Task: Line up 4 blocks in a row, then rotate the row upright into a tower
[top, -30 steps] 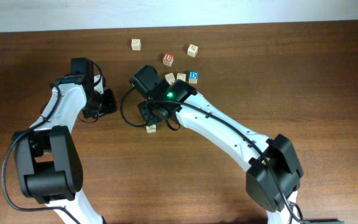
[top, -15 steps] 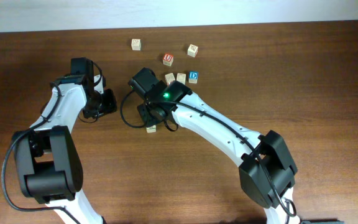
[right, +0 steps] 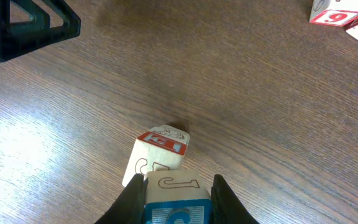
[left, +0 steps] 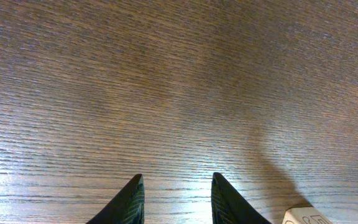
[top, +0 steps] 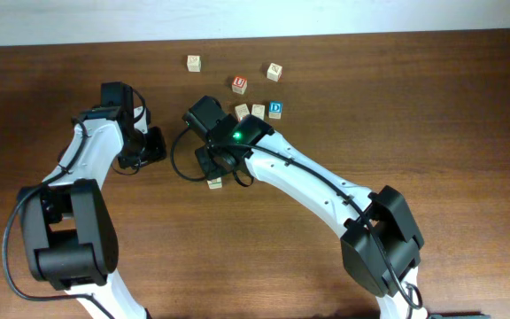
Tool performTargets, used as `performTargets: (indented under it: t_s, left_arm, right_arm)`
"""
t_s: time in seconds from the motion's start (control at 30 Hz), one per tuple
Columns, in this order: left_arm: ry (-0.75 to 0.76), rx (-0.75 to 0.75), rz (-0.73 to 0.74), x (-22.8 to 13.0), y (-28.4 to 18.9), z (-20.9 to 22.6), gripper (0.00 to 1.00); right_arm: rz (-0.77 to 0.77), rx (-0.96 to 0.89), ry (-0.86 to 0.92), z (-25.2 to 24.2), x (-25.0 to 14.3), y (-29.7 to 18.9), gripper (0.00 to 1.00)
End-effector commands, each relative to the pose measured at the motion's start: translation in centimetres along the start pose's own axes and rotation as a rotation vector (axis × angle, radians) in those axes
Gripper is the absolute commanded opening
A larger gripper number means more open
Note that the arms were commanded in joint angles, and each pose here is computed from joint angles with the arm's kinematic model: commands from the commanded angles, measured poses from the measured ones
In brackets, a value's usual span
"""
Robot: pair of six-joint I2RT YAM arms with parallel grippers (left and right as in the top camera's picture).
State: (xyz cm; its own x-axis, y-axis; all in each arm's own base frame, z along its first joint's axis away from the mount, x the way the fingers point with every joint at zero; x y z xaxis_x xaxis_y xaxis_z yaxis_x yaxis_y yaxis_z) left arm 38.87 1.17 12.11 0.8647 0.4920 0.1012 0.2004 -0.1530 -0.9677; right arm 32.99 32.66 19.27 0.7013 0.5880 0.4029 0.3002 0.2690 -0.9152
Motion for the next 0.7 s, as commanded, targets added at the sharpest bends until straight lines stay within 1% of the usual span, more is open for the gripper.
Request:
performTargets:
  t_s: [0.0,0.23,0.4,0.47,0.67]
  left_arm:
    - [0.002,0.004,-0.016,0.4,-0.2,-0.1,0.33]
    - [0.002,0.004,-0.016,0.4,-0.2,-0.1,0.33]
    - [0.002,0.005,-0.016,0.4,-0.2,-0.1,0.33]
    - [0.002,0.005,-0.014,0.4,-0.2,-0.1,0.32]
    - [0.002,0.006,-0.014,0.4,-0.2,-0.1,0.32]
  right_arm:
    - [-0.014,0.002,0.012,-0.2,0.4,-0.7,0.17]
    - [-0.043,0.004,-0.017,0.0,1.2,-2.5,0.17]
    - [-0.065,-0.092,-0.102,1.7,1.3,-2.6,0.18]
    - [-0.075,-0.096,-0.140,2.5,1.4,-2.7,0.18]
    - [-0.089,-0.122,-0.148,2.8,1.5,-2.5,0.19]
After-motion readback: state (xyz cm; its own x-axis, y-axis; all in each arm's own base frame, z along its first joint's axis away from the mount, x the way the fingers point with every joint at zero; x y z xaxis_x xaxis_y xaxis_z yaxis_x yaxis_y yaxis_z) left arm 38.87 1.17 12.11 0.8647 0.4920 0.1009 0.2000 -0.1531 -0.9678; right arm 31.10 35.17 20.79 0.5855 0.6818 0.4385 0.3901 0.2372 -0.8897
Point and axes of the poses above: each gripper's point midway between its finger pads, its own y axis out along the fingers, its own z axis along the line the jaws close on, x = y × z, the point moved 9 cm from there along -y, back along the fingers, and after that the axes turned 15 degrees about -y, right-handed, at the moved point
